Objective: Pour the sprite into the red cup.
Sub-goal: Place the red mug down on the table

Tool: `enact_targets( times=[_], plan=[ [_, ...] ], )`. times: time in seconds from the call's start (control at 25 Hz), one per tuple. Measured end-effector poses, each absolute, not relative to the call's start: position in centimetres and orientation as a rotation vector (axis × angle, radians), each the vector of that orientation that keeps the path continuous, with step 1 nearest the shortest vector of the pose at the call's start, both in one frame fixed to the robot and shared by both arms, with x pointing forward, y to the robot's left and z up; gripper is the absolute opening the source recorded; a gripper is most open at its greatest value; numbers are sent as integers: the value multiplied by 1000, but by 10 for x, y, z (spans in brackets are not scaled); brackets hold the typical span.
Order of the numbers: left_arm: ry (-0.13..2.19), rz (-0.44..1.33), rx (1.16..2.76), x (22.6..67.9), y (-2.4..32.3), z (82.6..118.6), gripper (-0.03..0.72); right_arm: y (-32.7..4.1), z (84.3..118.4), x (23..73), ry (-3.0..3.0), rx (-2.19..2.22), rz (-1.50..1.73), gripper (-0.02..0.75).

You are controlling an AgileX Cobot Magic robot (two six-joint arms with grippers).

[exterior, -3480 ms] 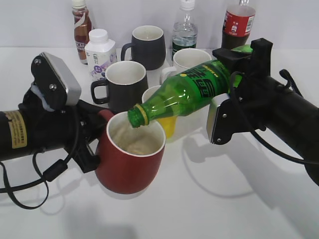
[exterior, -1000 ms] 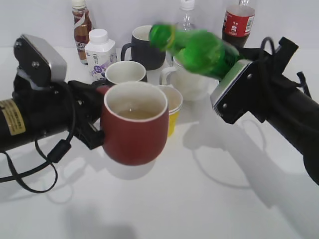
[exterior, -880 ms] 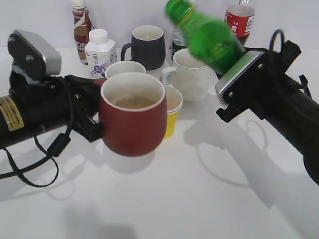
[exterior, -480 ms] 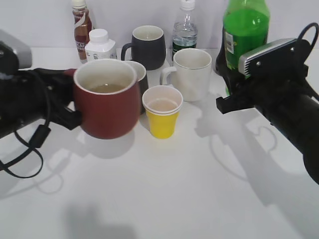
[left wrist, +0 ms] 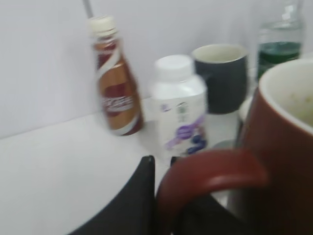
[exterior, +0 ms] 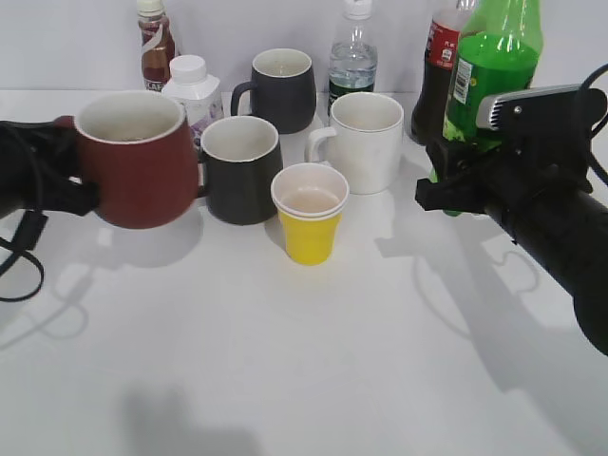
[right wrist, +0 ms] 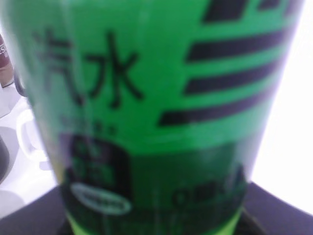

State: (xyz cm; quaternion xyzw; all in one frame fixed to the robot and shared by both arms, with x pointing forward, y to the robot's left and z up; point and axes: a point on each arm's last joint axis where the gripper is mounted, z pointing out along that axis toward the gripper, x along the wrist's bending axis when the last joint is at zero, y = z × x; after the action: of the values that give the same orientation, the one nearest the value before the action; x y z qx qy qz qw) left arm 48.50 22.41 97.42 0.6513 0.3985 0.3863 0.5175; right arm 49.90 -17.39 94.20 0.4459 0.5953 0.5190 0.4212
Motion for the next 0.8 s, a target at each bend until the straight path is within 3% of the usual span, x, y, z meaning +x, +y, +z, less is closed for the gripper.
enact_targets(
  times=[0.36, 0.8],
  plan=[
    [1099, 970, 1514, 504, 249, 942, 64, -175, 942, 499, 1481, 1132, 1295, 375],
    [1214, 979, 1481, 516, 255, 889, 61, -178, 941, 500, 1450, 1174, 1279, 375]
  ],
)
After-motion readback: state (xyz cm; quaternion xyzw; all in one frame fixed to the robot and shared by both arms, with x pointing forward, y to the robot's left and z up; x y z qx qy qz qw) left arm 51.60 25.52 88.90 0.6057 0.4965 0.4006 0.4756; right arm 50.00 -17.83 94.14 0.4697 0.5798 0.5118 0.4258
